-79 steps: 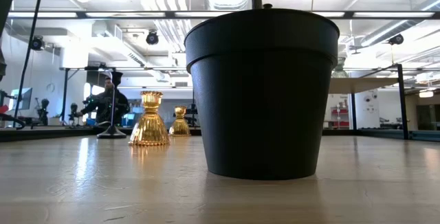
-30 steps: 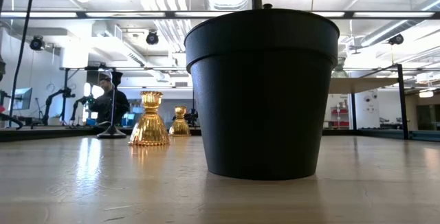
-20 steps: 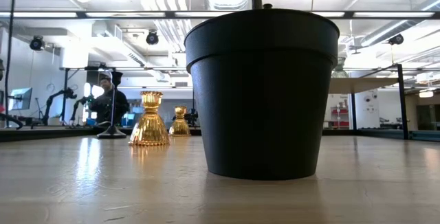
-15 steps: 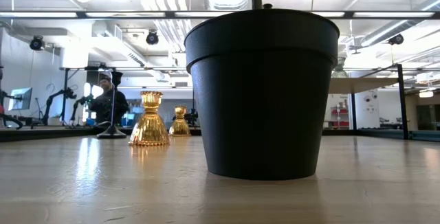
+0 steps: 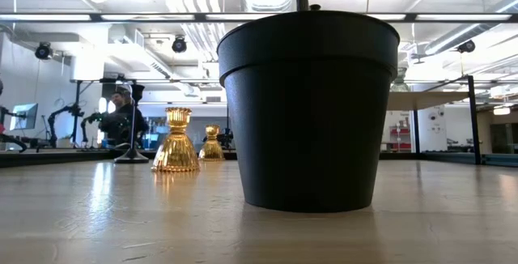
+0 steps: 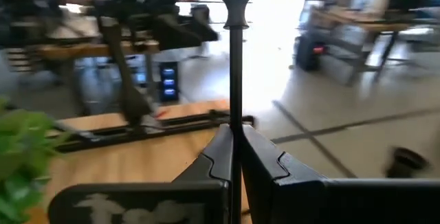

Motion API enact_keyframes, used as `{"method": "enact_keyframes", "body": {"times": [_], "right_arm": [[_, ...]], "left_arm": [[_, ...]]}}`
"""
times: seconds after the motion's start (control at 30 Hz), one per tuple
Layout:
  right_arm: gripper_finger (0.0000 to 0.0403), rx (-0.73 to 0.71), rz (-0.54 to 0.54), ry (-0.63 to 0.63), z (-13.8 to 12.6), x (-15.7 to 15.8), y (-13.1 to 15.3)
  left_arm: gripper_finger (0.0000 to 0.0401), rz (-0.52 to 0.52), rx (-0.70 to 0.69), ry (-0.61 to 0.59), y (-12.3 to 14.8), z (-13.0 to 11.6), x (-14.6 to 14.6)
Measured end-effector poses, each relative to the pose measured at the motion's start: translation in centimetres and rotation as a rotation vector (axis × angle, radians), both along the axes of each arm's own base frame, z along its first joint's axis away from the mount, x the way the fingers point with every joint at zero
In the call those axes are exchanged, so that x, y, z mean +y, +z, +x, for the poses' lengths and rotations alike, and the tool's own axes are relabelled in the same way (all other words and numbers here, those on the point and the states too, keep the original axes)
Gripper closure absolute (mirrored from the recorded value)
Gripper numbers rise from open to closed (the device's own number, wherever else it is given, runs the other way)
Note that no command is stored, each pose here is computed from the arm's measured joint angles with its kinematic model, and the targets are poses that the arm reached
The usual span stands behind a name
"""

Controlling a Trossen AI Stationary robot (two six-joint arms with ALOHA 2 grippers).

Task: Pick & Place candle stick holders
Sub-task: Put the bottom black candle holder on the shelf

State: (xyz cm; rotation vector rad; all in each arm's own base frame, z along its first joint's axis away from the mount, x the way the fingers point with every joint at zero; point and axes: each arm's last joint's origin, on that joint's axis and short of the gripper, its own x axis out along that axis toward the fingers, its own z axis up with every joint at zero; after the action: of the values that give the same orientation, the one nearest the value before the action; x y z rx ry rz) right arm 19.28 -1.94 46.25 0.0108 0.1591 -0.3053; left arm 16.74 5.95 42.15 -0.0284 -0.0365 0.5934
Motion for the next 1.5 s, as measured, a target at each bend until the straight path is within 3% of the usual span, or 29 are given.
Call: {"method": "enact_keyframes", "body": {"times": [0.23, 0.43, 0.63, 0.83, 1.07, 1.5], "right_arm": [[0.0395, 0.011, -0.017, -0.281, -1.5, 1.2, -3.2], [0.0395, -0.161, -0.060, -0.412, -1.9, 1.3, -6.7], [0.0395, -0.240, -0.115, -0.670, -2.4, 0.9, -10.6], [0.0395, -0.325, -0.066, -0.753, -2.3, -0.1, -15.1], [0.0395, -0.382, -0.125, -0.876, -2.5, -2.1, -18.5], [0.0395, -0.353, -0.154, -0.833, -1.6, -5.6, -21.2]], "left_arm": [[0.0188, 0.019, -0.049, 0.001, -0.4, -0.4, -0.1], [0.0188, 0.036, -0.032, 0.007, -0.4, -0.3, -0.1], [0.0188, 0.038, -0.010, 0.011, -0.7, 0.2, 0.1], [0.0188, 0.070, 0.009, 0.070, -0.6, -0.1, 0.2], [0.0188, 0.131, 0.022, 0.079, -0.4, -0.1, 0.2], [0.0188, 0.127, 0.020, 0.110, -0.4, -0.1, 0.3]]}}
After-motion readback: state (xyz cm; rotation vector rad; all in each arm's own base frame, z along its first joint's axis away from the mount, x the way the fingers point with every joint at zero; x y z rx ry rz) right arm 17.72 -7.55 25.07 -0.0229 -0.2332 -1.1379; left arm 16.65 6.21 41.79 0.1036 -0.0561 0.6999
